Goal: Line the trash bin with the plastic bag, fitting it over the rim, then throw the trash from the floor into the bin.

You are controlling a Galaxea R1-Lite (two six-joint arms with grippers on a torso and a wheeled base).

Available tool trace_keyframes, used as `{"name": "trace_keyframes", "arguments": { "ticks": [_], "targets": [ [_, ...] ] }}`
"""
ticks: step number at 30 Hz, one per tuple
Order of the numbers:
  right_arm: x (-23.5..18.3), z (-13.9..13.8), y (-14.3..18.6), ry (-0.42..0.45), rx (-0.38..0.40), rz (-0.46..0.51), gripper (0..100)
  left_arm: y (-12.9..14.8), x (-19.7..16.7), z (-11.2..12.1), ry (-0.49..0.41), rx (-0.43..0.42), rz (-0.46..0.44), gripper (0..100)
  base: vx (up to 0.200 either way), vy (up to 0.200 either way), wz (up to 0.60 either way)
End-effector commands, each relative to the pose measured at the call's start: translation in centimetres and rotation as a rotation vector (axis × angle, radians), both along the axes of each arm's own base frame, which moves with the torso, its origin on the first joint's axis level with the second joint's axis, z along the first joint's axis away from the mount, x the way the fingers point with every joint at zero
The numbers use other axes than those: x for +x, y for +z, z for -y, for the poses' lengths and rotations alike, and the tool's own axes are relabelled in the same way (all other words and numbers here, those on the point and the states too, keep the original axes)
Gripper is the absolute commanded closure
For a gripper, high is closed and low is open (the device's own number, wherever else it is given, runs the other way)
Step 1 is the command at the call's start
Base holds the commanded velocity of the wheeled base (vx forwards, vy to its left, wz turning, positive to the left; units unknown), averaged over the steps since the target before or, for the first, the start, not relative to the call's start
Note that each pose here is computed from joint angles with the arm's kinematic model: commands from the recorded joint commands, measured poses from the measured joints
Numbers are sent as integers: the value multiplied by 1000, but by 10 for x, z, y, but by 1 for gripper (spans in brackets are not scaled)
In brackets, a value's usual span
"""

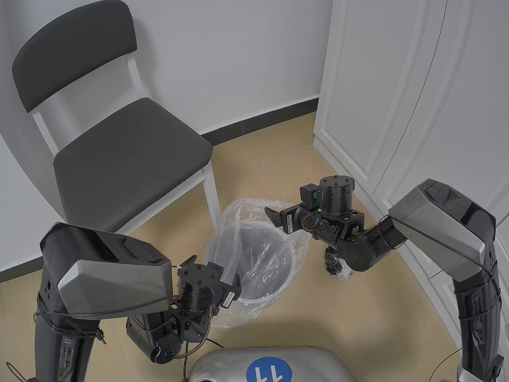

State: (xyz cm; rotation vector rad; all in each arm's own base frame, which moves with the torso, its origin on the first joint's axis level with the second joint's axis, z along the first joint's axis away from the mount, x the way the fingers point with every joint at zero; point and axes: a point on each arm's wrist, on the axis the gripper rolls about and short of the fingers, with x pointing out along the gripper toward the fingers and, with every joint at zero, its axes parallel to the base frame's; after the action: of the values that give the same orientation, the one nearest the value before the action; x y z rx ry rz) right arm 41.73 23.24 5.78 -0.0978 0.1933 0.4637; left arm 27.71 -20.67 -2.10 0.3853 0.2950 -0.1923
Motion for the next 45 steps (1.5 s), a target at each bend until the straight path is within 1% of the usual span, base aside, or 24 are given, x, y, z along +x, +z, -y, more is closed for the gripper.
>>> {"name": "trace_keyframes", "arguments": {
  "ticks": [1, 2, 3, 4, 6, 7, 13, 16, 19, 21, 22, 24, 30, 34, 39, 45],
  "targets": [
    [-2, 1, -4, 16, 1, -16, 0, -4, 10, -7, 36, 6, -2, 0, 0, 0, 0],
    [-5, 2, -5, 25, -6, -33, 0, -8, 13, -11, 52, 19, -13, 0, 0, 0, 0],
    [-10, 4, -4, 42, -11, -44, 0, -9, 21, -17, 86, 35, -5, 0, 0, 0, 0],
    [-10, 4, -4, 42, -11, -44, 0, -9, 21, -17, 86, 35, -5, 0, 0, 0, 0],
    [-15, 6, -7, 90, -14, -65, 0, -12, 37, -25, 130, 30, 15, 0, 0, 0, 0],
    [-16, 6, -8, 101, -14, -71, 0, -10, 43, -26, 142, 23, 28, 0, 0, 0, 0],
    [-15, 5, -23, 119, -73, -113, 0, -3, 58, -31, 190, 8, 76, 0, 0, 0, 0],
    [-9, 4, -28, 113, -71, -111, 0, 0, 63, -35, 211, 4, 89, 0, 0, 0, 0],
    [2, 9, -36, 86, -73, -108, 0, 1, 67, -45, 253, 24, 99, 0, 0, 0, 0],
    [2, 9, -36, 86, -73, -108, 0, 1, 67, -45, 253, 24, 99, 0, 0, 0, 0],
    [14, 12, -44, 66, -68, -100, 0, 0, 71, -50, 269, 33, 99, 0, 0, 0, 0],
    [24, 15, -51, 51, -61, -94, 0, -1, 75, -52, 278, 32, 100, 0, 0, 0, 0],
    [38, 22, -65, 26, -61, -104, 0, -10, 100, -64, 330, 27, 129, 0, 0, 0, 0],
    [43, 22, -63, 17, -37, -108, 0, -10, 110, -63, 339, 16, 150, 0, 0, 0, 0],
    [51, 22, -71, 3, -11, -107, 0, -11, 115, -61, 336, 13, 151, 0, 0, 0, 0],
    [63, 25, -77, -21, 38, -104, 0, -20, 124, -57, 337, 4, 164, 0, 0, 0, 0]
  ]
}}
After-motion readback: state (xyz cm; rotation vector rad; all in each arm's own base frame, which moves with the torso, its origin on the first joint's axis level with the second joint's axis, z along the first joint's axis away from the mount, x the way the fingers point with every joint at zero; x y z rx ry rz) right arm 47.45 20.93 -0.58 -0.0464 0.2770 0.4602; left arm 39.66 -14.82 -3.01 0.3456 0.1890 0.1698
